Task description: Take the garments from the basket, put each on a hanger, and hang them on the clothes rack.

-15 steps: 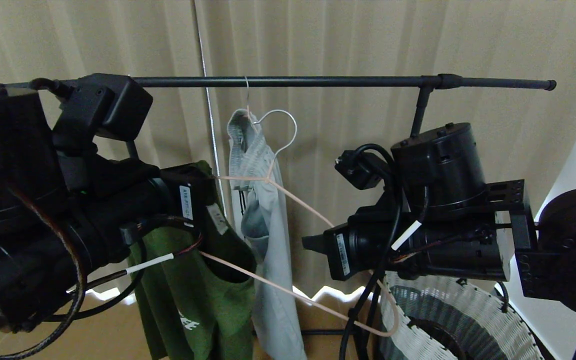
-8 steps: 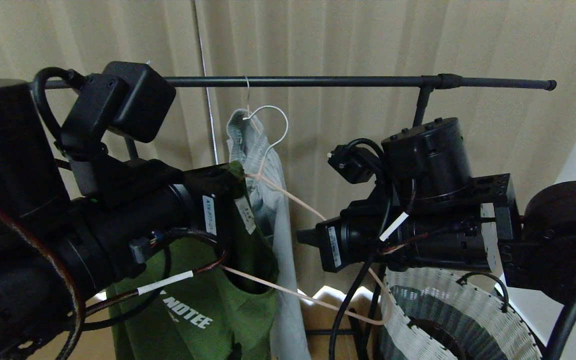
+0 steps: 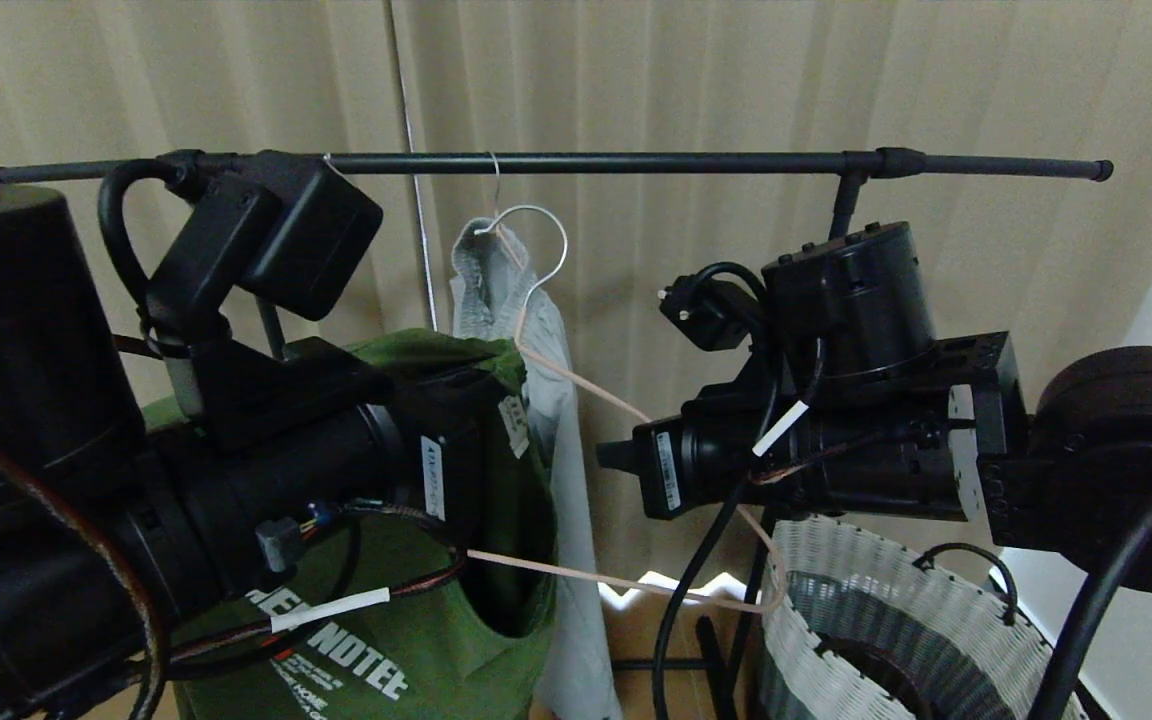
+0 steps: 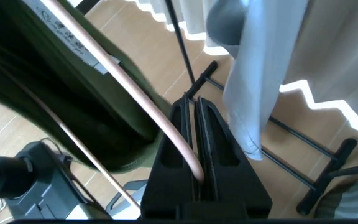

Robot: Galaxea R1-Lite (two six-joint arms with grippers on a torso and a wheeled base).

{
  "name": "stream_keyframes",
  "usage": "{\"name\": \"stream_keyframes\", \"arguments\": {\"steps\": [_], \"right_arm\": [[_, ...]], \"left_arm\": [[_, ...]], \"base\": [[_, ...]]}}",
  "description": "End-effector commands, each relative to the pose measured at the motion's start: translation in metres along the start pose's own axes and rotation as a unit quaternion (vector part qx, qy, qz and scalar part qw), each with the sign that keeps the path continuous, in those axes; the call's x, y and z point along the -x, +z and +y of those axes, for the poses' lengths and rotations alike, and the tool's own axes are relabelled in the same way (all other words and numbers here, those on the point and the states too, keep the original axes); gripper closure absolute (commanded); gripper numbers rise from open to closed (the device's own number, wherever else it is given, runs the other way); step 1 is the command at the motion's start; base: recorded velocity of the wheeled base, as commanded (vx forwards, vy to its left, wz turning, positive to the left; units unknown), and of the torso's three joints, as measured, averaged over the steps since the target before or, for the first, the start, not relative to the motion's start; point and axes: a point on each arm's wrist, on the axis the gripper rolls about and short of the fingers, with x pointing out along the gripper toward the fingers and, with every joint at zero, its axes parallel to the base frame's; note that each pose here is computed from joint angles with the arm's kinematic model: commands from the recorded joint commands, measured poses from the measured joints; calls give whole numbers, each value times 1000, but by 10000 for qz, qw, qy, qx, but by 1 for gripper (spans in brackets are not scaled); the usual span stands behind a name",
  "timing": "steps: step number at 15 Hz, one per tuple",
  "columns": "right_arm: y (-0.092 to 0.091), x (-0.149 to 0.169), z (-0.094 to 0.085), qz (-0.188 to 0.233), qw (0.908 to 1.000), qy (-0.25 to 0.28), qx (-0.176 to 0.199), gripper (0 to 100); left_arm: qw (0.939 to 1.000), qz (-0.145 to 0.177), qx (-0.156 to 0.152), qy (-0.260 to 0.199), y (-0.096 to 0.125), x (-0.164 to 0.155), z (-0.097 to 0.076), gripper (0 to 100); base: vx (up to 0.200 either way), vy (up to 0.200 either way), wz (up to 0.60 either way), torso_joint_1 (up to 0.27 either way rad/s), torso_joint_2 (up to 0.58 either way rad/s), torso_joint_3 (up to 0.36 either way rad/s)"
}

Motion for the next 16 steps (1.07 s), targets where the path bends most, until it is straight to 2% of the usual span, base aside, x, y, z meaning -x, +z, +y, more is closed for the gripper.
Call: {"name": "stream_keyframes", "arguments": {"steps": [1, 2, 5, 7, 10, 16], "right_arm": [[0, 2, -7, -15, 9999, -107, -55, 100], [1, 3, -8, -18, 9999, -137, -63, 100], [-4, 11, -25, -20, 9983, -559, -163, 100], [-3, 20, -34, -124, 9964, -808, -213, 100], [-1, 34, -43, -217, 9932, -1104, -283, 100], [4, 36, -54, -336, 9865, -1587, -225, 100]], "left_arm": [[9998, -101, 31, 188, 5, 4, 9, 100], [9996, -121, 40, 234, 6, 4, 12, 100], [9950, -275, 111, 949, 15, 6, 45, 100], [9922, -313, 107, 1202, 17, 9, 56, 100], [9906, -318, 87, 1325, 18, 14, 62, 100], [9910, -202, 69, 1320, 20, 29, 61, 100]], "base": [[0, 0, 0, 0, 0, 0], [0, 0, 0, 0, 0, 0], [0, 0, 0, 0, 0, 0], [0, 0, 0, 0, 0, 0], [0, 0, 0, 0, 0, 0], [0, 0, 0, 0, 0, 0]]}}
